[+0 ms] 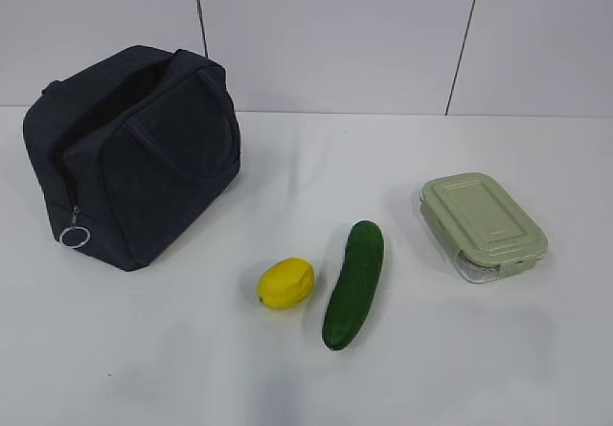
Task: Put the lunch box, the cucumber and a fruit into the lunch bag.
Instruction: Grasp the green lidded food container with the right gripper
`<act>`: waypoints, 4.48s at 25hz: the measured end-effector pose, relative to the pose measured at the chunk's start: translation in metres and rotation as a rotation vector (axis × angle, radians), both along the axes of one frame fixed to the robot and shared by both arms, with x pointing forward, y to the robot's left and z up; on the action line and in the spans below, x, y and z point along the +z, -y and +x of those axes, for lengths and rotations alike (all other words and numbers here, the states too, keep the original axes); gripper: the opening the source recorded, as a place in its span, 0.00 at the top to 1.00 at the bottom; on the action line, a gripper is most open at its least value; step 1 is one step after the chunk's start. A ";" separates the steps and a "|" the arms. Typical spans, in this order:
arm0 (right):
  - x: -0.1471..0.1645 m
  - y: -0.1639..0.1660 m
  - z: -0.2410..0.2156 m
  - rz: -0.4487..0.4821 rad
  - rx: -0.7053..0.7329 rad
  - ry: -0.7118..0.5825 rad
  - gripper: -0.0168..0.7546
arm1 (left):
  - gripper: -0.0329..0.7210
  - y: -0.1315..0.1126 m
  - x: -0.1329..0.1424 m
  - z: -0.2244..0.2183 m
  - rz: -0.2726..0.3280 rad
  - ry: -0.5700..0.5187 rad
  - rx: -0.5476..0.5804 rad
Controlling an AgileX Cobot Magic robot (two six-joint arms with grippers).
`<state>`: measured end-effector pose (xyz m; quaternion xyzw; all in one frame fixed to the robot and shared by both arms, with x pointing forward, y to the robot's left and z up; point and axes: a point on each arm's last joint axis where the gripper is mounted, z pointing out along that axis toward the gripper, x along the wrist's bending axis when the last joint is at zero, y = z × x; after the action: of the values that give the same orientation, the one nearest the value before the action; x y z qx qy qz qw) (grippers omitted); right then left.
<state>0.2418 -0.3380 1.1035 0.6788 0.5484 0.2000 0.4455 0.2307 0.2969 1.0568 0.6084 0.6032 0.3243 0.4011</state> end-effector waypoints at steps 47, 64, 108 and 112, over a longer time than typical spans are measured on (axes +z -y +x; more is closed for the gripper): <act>0.121 -0.073 0.275 0.310 0.422 -0.183 0.21 | 0.64 0.000 0.000 0.000 0.000 0.000 0.000; 0.069 0.000 0.334 0.626 0.652 -0.244 0.22 | 0.64 0.000 0.000 0.000 0.000 0.000 0.000; -0.125 0.044 0.419 0.818 0.562 -0.611 0.23 | 0.64 0.000 0.000 0.000 0.000 0.000 0.000; -0.125 0.042 0.420 0.825 0.569 -0.607 0.23 | 0.64 0.000 0.000 0.000 0.000 0.000 0.000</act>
<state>0.6619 -0.3797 0.9788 0.6491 0.6890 0.3051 -0.1039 0.2307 0.2969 1.0568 0.6084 0.6032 0.3243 0.4011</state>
